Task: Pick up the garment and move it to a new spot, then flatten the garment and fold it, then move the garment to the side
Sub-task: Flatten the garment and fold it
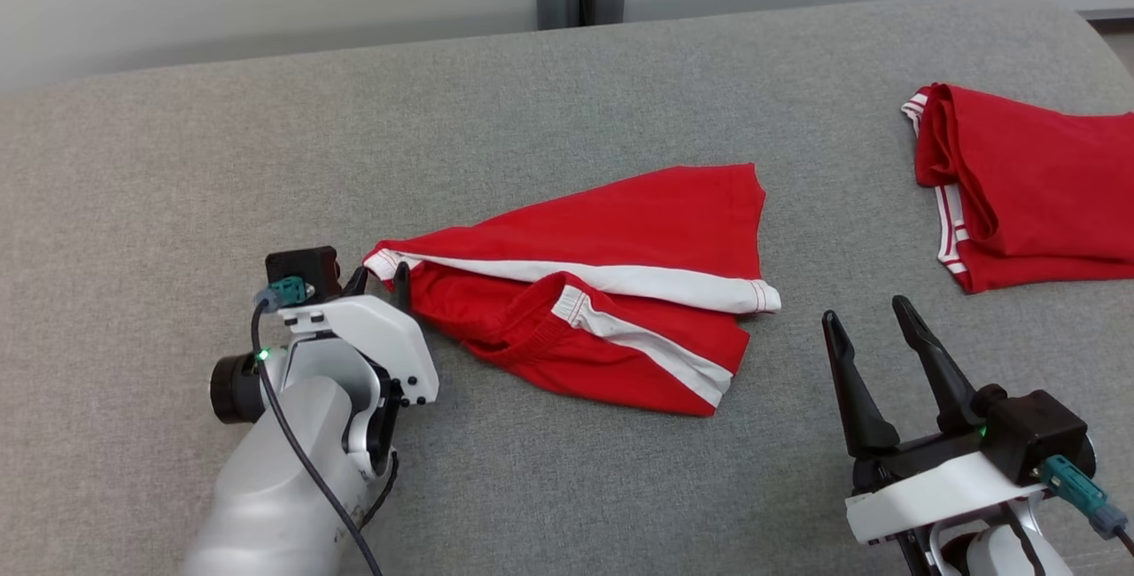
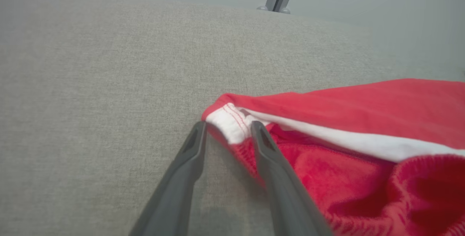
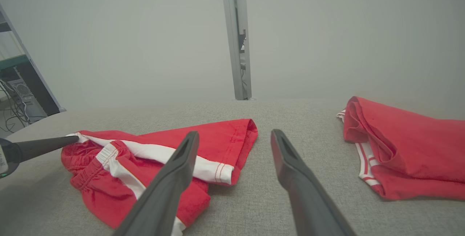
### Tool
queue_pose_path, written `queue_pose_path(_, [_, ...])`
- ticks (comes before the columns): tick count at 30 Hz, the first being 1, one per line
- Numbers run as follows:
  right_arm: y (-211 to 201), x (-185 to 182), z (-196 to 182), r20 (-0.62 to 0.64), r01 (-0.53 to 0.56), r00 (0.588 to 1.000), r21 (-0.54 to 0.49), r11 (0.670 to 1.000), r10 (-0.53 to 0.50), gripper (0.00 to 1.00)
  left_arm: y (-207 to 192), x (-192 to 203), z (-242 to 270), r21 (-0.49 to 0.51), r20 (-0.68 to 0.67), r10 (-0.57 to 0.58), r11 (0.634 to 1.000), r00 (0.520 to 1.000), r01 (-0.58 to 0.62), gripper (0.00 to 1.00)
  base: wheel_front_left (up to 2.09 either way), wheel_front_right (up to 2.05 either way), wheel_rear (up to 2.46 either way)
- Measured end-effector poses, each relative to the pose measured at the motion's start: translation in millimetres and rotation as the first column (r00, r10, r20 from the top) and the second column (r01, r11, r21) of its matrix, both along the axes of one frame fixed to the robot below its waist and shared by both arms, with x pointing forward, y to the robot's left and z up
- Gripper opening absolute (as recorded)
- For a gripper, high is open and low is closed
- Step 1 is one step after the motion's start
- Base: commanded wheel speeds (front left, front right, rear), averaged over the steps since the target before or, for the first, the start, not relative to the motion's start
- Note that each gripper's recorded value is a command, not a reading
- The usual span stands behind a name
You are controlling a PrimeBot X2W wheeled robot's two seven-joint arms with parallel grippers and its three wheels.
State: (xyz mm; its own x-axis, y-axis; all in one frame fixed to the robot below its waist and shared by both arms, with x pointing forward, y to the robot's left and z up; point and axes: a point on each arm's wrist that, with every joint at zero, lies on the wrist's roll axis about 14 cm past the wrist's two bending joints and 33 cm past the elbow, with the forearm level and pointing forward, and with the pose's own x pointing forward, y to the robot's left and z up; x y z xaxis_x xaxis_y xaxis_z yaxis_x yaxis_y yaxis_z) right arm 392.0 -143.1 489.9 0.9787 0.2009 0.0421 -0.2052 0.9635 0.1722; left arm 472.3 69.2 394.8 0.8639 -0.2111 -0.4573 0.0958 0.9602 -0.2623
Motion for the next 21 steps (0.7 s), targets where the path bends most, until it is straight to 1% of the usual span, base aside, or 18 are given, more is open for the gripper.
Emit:
queue_pose_path(1, [-0.6,1.0,-0.8,-0.002,0.001,1.000,-0.002,1.000,-0.001,1.00,0.3,1.8,-1.3,0.009,-0.004,0.001,1.000,1.000,-0.001,0.70,0.00,0.00,0.00])
queue_pose_path(2, [-1.1,1.9,-1.4,-0.003,0.001,1.000,-0.003,1.000,-0.001,1.00,0.0,3.3,-2.3,0.013,-0.005,-0.001,1.000,1.000,0.001,0.69,0.00,0.00,0.00])
queue_pose_path(3, [-1.4,2.5,-2.4,-0.006,0.002,1.000,-0.003,1.000,-0.002,1.00,-0.1,5.0,-3.0,0.014,-0.004,-0.001,1.000,1.000,0.001,0.56,0.00,0.00,0.00])
queue_pose_path(4, [-2.0,3.1,-3.2,-0.008,0.003,1.000,-0.004,1.000,-0.003,1.00,-1.6,6.7,-2.8,0.009,-0.002,-0.006,1.000,1.000,0.006,0.37,0.00,0.00,0.00])
queue_pose_path(5, [-2.7,4.1,-3.7,-0.009,0.004,1.000,-0.005,1.000,-0.004,1.00,-3.3,8.3,-2.1,0.002,0.006,-0.012,1.000,1.000,0.012,0.00,0.00,0.00,0.00])
queue_pose_path(10, [-2.4,8.4,-4.6,-0.009,0.001,1.000,-0.009,1.000,-0.001,1.00,-7.4,12.2,-0.2,-0.013,0.027,-0.031,0.999,0.999,0.031,0.00,0.00,0.00,0.00])
queue_pose_path(13, [3.4,9.3,-7.5,-0.020,-0.014,1.000,0.006,1.000,0.014,1.00,-6.3,11.7,0.8,-0.019,0.036,-0.028,0.999,0.999,0.029,0.00,0.00,0.00,0.00])
queue_pose_path(17, [16.3,9.6,-28.4,-0.101,-0.033,0.994,0.094,0.995,0.042,1.00,-3.7,10.5,4.4,-0.039,0.056,-0.025,0.999,0.998,0.027,0.00,0.00,0.00,0.00])
queue_pose_path(21, [20.9,11.5,-56.0,-0.198,-0.041,0.978,0.126,0.991,0.065,1.00,-1.2,9.9,10.2,-0.059,0.081,-0.022,0.998,0.997,0.026,0.00,0.00,0.00,0.00])
